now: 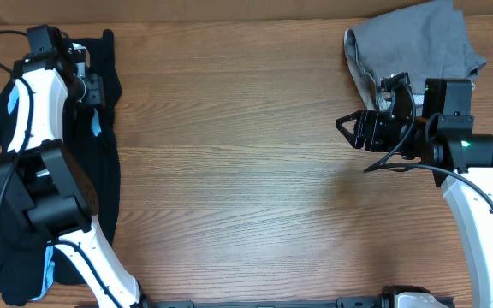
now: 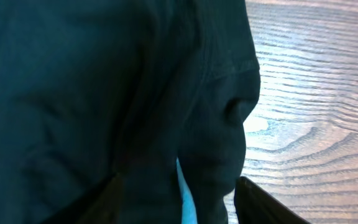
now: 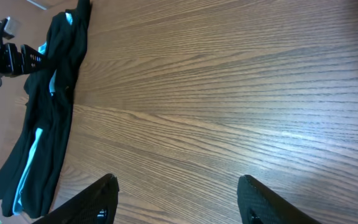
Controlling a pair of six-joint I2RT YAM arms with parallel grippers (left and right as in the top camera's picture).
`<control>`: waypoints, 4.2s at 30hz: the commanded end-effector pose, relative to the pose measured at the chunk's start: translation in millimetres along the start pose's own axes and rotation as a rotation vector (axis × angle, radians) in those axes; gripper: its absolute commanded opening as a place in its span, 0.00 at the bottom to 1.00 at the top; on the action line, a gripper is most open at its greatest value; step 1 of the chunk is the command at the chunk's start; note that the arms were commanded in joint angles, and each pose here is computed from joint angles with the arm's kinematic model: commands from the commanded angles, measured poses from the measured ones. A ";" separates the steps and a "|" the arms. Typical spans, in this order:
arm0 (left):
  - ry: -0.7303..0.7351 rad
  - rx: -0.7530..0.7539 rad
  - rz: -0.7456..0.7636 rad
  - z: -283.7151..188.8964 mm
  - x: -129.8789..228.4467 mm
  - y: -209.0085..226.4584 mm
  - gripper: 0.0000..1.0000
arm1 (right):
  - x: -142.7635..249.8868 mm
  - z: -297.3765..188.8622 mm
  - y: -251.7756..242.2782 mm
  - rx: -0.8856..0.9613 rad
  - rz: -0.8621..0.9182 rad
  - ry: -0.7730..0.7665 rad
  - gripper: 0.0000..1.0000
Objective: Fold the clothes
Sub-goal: 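Grasp the black shirt in the pile with the left gripper, then pull the black shirt out and drag it right onto the table center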
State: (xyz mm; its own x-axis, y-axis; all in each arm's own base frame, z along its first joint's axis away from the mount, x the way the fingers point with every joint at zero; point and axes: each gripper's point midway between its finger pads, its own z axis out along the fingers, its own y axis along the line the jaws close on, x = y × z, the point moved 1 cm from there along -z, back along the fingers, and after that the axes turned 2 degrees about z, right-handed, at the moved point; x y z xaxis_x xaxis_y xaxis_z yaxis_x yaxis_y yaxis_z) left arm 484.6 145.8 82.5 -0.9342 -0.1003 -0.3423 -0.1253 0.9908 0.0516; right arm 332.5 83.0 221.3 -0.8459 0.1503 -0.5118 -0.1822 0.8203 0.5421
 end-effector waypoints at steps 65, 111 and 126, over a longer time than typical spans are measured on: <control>-0.074 -0.035 -0.050 27.5 -22.0 14.6 0.38 | -9.2 -6.9 4.4 0.014 -0.025 -0.030 0.64; -0.331 0.086 0.037 -217.4 -75.3 -38.6 0.04 | -18.7 -19.8 15.7 -0.001 -0.059 -0.089 0.58; -0.458 0.447 0.435 -316.2 -33.7 -249.8 0.04 | -33.6 -111.1 55.4 0.075 -0.111 -0.245 0.60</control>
State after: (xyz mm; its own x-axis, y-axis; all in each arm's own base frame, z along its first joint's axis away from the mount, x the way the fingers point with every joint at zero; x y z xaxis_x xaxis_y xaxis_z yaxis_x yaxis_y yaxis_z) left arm 457.0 -84.4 360.9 -0.6837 0.1966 -0.7028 0.3315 0.9416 -0.0591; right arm 299.6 74.9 325.4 -0.7129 0.1602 -0.6827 -0.2525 0.8496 0.4631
